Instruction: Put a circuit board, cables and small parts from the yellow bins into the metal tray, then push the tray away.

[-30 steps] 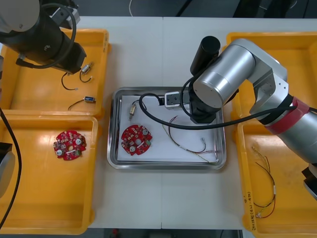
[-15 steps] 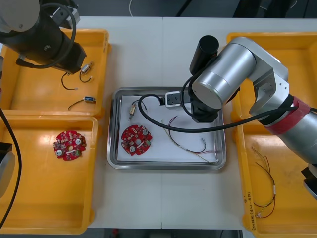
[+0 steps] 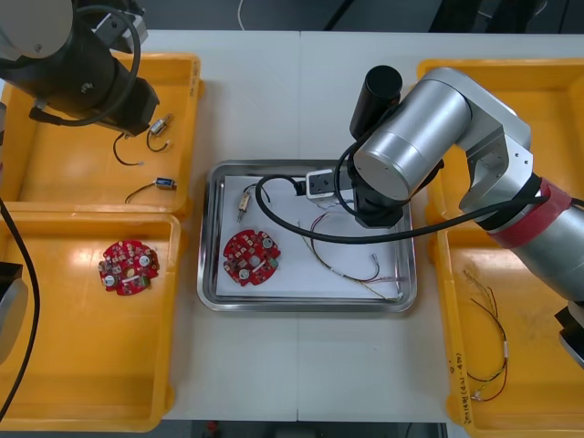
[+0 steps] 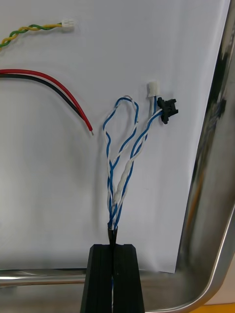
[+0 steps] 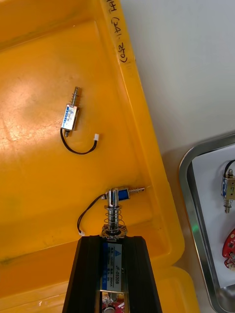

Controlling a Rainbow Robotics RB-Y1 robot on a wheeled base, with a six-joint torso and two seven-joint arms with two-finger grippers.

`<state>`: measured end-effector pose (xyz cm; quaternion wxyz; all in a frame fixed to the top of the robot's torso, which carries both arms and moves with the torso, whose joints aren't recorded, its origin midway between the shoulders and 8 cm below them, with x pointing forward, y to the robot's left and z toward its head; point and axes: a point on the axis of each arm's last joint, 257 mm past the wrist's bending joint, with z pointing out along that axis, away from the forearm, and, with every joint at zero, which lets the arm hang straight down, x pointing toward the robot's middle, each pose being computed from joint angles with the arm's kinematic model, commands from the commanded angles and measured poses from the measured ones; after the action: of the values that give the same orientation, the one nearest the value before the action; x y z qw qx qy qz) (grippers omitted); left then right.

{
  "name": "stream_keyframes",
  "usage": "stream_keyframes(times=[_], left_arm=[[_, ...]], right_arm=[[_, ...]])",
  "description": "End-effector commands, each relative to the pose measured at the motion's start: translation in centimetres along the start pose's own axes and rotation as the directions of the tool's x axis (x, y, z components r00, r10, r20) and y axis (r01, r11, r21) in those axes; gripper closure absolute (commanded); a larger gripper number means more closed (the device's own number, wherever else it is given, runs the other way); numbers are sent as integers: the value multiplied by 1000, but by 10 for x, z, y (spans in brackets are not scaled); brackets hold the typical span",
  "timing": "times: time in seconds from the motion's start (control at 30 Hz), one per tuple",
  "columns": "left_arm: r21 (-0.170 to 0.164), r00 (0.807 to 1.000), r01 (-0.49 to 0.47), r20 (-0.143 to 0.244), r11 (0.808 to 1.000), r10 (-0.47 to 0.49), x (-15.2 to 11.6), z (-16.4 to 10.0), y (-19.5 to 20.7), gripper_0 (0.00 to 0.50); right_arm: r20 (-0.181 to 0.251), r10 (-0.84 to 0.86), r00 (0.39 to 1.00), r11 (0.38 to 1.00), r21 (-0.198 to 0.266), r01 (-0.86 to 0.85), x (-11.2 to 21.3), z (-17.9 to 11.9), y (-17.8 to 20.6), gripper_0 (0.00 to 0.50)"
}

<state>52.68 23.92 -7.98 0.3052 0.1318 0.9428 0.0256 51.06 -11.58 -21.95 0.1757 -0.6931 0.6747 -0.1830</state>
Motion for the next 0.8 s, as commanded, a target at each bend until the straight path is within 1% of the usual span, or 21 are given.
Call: stream_keyframes(times=[0.03, 0.2, 0.23, 0.27, 0.3, 0.57, 0.67, 0.77, 0.8], left_arm=[[10, 998, 60, 21, 998, -61, -3, -6, -12, 499], [10, 998, 62, 22, 998, -62, -3, -6, -12, 499], [10, 998, 62, 22, 998, -62, -3, -6, -12, 500], [10, 998, 62, 22, 998, -62, -3, -6, -12, 499], [11, 998, 60, 21, 998, -60, -3, -5, -13, 499], [11, 998, 63, 22, 998, -63, -3, -6, -12, 499], [10, 998, 62, 22, 998, -62, -3, -6, -12, 499], [11, 998, 61, 22, 998, -62, -3, -6, -12, 500], [11, 998, 61, 20, 998, -61, -3, -5, -12, 499]], right_arm=[[19, 2, 1000, 1000, 0, -2, -11, -5, 6, 500], [25, 0, 1000, 1000, 5, 0, -14, -6, 6, 500], [26, -2, 1000, 1000, 10, 1, -15, -6, 5, 341], [29, -3, 1000, 1000, 14, 3, -16, -7, 4, 210], [31, -3, 1000, 1000, 15, 2, -18, -7, 4, 0], [41, -3, 999, 1000, 26, 2, -24, -11, 3, 0], [39, -7, 999, 1000, 25, 6, -24, -12, 4, 0], [20, -11, 1000, 1000, 25, 10, -21, -16, 4, 0], [5, -13, 1000, 1000, 20, 12, -19, -17, 5, 0]])
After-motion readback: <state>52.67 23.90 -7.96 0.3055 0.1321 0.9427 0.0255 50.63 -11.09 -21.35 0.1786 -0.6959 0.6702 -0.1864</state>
